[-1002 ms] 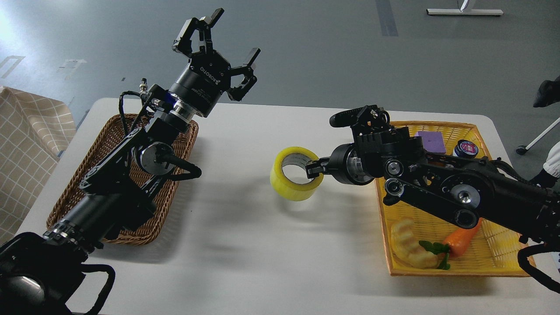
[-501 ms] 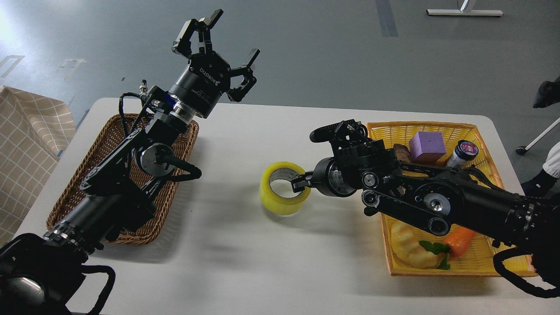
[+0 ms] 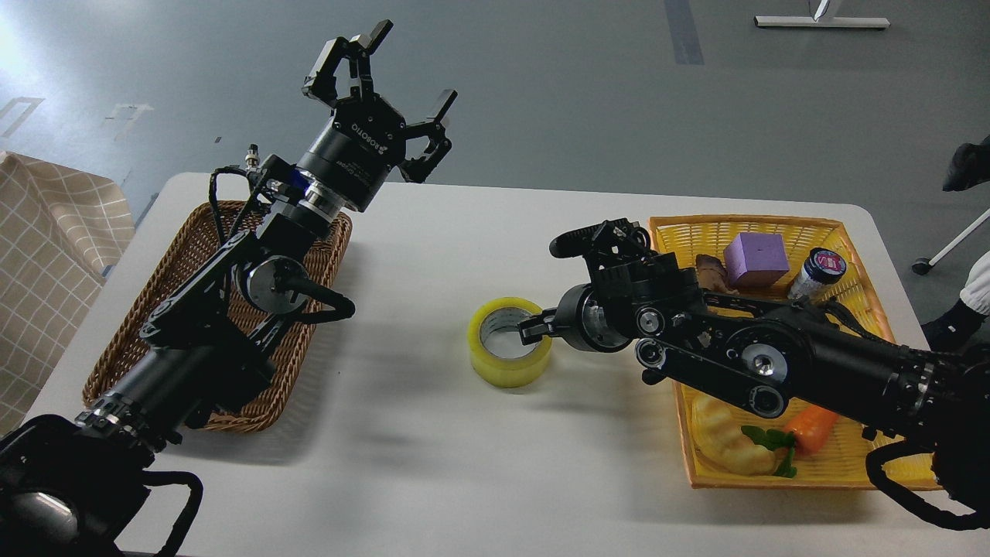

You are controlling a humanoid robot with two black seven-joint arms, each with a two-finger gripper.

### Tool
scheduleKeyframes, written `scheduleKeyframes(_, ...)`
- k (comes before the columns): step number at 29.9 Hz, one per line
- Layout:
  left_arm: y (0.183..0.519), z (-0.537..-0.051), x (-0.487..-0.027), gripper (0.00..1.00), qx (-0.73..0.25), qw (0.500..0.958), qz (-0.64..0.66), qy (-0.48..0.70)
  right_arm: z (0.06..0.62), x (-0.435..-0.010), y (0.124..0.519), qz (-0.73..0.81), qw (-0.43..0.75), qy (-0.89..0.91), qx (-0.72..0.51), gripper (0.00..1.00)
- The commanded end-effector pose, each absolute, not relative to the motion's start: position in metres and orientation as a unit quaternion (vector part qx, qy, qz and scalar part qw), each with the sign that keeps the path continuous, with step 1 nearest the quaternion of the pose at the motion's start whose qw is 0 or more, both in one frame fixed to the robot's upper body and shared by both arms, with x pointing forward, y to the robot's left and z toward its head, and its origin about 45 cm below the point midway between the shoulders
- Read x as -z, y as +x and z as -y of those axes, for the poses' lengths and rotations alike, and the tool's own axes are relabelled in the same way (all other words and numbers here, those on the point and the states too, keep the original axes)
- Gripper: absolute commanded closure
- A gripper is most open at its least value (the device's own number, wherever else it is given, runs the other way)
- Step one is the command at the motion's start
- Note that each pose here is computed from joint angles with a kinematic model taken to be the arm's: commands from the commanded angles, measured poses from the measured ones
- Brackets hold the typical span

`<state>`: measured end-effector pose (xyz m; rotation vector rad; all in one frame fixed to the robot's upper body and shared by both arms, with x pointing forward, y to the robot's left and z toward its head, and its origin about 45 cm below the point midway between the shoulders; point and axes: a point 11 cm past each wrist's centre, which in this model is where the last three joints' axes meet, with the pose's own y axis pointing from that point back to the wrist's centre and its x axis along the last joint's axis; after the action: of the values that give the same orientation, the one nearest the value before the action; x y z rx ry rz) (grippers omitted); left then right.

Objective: Place and transfer tape with both arms
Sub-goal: 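Set the tape roll on the table between the arms, then release the tape and raise the right gripper away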

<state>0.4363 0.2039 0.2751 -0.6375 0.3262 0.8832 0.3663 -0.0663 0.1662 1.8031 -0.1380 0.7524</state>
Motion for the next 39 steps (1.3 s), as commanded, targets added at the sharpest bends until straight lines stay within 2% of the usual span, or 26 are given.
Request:
scheduleKeyframes(1,0.436,-0.204,-0.275,0.0,-0.418,0.843,-0.154,-0.302,0.064,-0.174,0.37,0.08,0.54,0.781,-0.303,0.03)
scheduleKeyframes(6,0.436,-0.205,-0.274,0.0,-0.419,0.844,-0.154,-0.298,0.063,-0.209,0.39,0.122,0.511,0.794,-0.307,0.01)
scheduleKeyframes(12,0.435,-0.205,-0.272,0.0,-0.419,0.847,-0.153,-0.291,0.115,-0.282,0.423,0.222,0.461,0.804,-0.303,0.0)
scheduleKeyframes(16,0.434,-0.206,-0.269,0.0,-0.42,0.849,-0.148,-0.284,0.159,-0.338,0.43,0.284,0.34,0.88,-0.173,0.0)
scheduleKeyframes(19,0.434,-0.209,-0.27,0.0,-0.422,0.85,-0.145,-0.281,0.189,-0.363,0.432,0.311,0.271,0.905,-0.101,0.0)
scheduleKeyframes(25,0.436,-0.212,-0.274,0.0,-0.422,0.851,-0.14,-0.28,0.251,-0.385,0.437,0.377,0.098,0.92,0.034,0.0)
scheduleKeyframes(27,0.436,-0.211,-0.275,0.0,-0.422,0.851,-0.138,-0.281,0.279,-0.397,0.437,0.41,-0.008,0.91,0.065,0.02)
scheduleKeyframes(33,0.437,-0.212,-0.277,0.0,-0.421,0.851,-0.137,-0.283,0.304,-0.389,0.433,0.436,-0.202,0.868,0.13,0.07)
scheduleKeyframes(39,0.437,-0.216,-0.278,0.0,-0.424,0.856,-0.122,-0.269,0.325,-0.382,0.427,0.443,-0.265,0.842,0.157,0.07)
